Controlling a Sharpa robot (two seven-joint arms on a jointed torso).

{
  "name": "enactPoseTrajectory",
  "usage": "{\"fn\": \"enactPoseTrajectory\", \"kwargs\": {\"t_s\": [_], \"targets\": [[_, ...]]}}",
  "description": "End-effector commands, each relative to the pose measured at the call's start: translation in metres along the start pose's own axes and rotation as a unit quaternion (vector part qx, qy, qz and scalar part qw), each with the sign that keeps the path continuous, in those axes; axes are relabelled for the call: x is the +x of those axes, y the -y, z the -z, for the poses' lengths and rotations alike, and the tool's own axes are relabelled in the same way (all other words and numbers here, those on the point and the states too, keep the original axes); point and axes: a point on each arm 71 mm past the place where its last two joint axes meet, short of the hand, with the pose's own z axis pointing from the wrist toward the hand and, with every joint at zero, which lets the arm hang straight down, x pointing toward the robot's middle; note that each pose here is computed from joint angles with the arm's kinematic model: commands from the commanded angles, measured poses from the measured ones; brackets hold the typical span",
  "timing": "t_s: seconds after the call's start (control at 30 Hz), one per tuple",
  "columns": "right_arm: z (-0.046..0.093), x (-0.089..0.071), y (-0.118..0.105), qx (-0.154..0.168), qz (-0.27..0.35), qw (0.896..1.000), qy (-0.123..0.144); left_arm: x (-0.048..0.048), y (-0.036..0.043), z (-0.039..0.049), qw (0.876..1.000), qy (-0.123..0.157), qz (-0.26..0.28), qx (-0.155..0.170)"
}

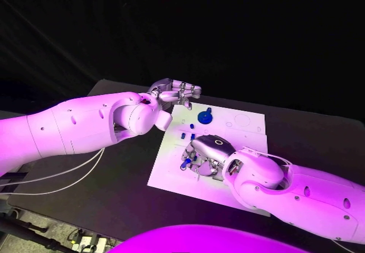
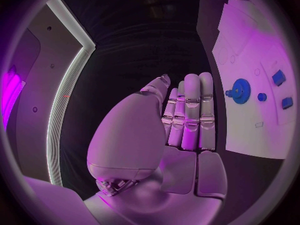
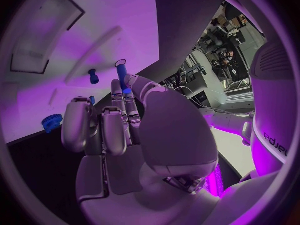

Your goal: Assemble the parts on the task board

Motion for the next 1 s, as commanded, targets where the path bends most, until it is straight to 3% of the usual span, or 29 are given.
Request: {"fn": "enactPoseTrajectory", "kwargs": {"t_s": [0.03,1.0], "targets": [[0.0,0.004,-0.002,-0.003,0.015,1.0,-0.013,0.0022,0.0012,-0.0006,1.0,-0.009,0.0,0.003],[-0.007,0.014,0.0,0.002,0.024,0.999,-0.029,0.0006,0.001,-0.0004,1.0,-0.007,0.0,0.002]]}}
